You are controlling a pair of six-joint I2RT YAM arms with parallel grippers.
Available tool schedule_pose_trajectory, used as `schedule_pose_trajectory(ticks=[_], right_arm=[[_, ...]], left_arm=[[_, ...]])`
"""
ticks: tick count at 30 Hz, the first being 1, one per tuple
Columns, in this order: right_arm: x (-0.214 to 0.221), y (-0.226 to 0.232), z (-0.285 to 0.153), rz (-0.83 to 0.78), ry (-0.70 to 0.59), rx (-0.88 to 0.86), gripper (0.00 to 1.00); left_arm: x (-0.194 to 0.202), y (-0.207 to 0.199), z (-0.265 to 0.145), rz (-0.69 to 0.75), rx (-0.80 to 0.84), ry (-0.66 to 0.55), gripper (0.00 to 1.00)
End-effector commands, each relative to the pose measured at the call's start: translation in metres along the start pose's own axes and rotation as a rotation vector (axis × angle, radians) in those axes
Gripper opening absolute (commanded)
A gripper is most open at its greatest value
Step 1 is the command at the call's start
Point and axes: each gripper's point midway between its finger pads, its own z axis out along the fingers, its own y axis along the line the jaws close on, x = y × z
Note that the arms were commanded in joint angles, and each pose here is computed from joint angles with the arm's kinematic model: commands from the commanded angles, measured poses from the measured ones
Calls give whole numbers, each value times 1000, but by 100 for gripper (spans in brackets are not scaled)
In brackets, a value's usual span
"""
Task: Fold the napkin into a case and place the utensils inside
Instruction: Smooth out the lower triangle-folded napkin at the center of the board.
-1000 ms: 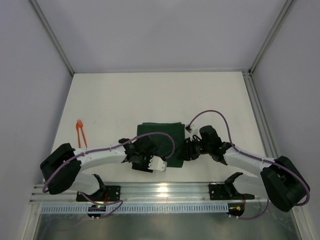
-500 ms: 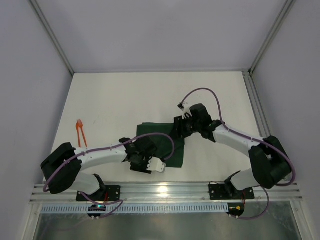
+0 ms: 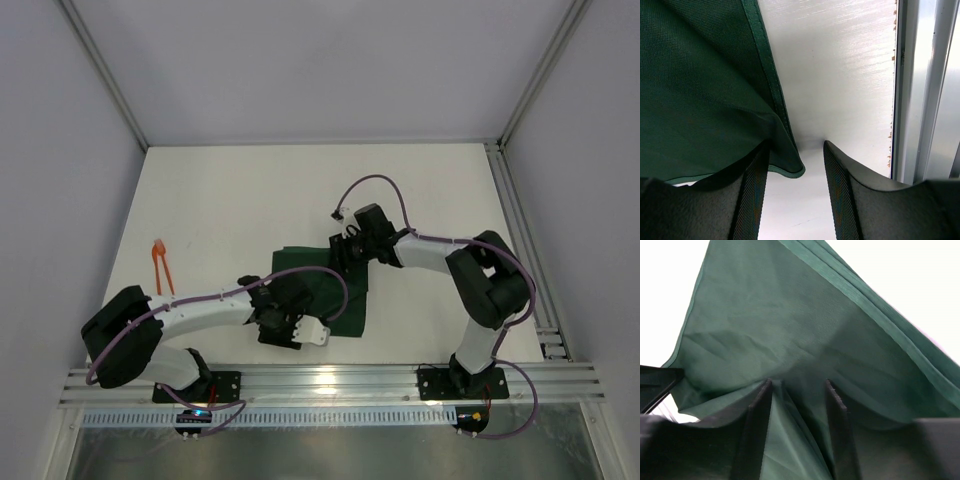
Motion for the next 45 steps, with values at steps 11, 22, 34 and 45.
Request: schedule_pose_trajectory(ticks=[11,22,34,45], right_arm=[[4,33,-17,-109,-84,-171,5],[23,52,-42,-181,-116,-202,5],[100,53,-65,8,-53,-129,28],[111,54,-111,94,-131,-43,40]], left_arm=[[-31,4,-49,-154,134,-276,52],[-33,62,-76,-414,72,-425,51],[-22,88,-59,-463,3,-379,46],[33,27,-46,-146,-4,-92,57]])
